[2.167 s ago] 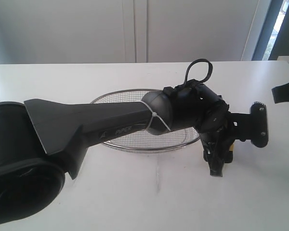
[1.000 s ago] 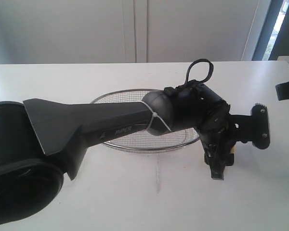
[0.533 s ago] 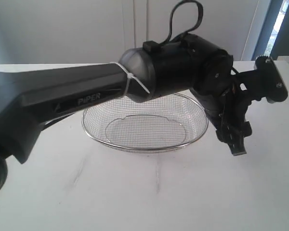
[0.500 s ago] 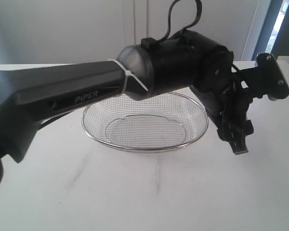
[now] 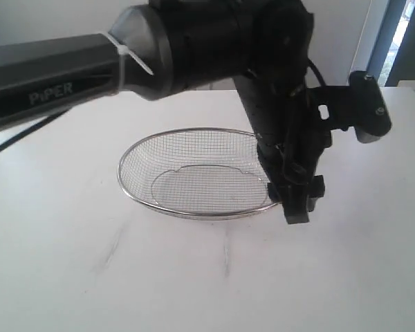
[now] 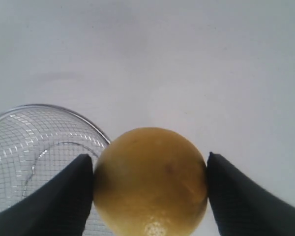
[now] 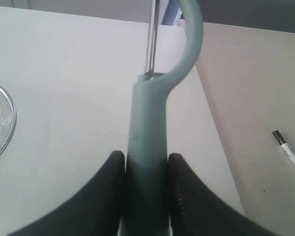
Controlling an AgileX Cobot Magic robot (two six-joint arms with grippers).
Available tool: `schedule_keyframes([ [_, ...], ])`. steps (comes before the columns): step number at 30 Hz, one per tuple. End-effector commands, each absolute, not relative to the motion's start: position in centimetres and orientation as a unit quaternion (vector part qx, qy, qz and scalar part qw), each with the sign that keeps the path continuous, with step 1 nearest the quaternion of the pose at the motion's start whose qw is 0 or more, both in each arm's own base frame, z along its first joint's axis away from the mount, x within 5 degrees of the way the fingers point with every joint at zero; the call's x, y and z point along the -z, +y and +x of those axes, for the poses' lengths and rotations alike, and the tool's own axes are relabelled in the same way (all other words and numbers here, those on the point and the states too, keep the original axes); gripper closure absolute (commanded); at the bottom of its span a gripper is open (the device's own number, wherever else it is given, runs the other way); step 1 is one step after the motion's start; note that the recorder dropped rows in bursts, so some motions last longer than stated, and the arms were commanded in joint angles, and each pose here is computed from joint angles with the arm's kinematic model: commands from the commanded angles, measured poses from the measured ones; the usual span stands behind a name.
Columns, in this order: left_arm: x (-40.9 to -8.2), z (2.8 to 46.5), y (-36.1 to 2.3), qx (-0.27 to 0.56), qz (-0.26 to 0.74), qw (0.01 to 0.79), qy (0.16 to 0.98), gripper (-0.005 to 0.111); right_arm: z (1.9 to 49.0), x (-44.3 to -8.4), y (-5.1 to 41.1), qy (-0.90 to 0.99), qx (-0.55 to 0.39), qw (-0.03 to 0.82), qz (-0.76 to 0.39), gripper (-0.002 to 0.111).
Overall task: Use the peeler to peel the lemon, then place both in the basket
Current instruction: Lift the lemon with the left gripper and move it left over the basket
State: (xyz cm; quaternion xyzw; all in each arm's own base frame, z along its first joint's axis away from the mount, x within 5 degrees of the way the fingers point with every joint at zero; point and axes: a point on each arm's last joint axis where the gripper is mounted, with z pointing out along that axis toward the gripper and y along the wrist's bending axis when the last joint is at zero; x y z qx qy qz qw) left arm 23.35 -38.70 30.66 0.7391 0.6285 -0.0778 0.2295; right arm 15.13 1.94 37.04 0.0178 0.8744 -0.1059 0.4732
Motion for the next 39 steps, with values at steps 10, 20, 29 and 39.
schedule_keyframes([
  [10,-34.5,23.9,-30.2,0.268,0.711,0.242,0.603,0.107,15.3,-37.5,2.6,0.862,0.063,0.502,0.007,0.108],
  [20,-34.8,20.7,-24.1,0.362,0.681,0.29,0.567,0.107,17.7,-35.0,5.4,0.886,0.061,0.433,-0.152,0.108],
  [29,-33.7,15.9,-20.5,0.357,0.69,0.292,0.558,0.107,18.7,-31.9,7.4,0.869,-0.011,0.458,-0.188,0.108],
  [39,-37.2,12.4,-17.2,0.292,0.705,0.391,0.515,0.107,18.8,-30.9,8.3,0.855,-0.062,0.48,-0.188,0.108],
])
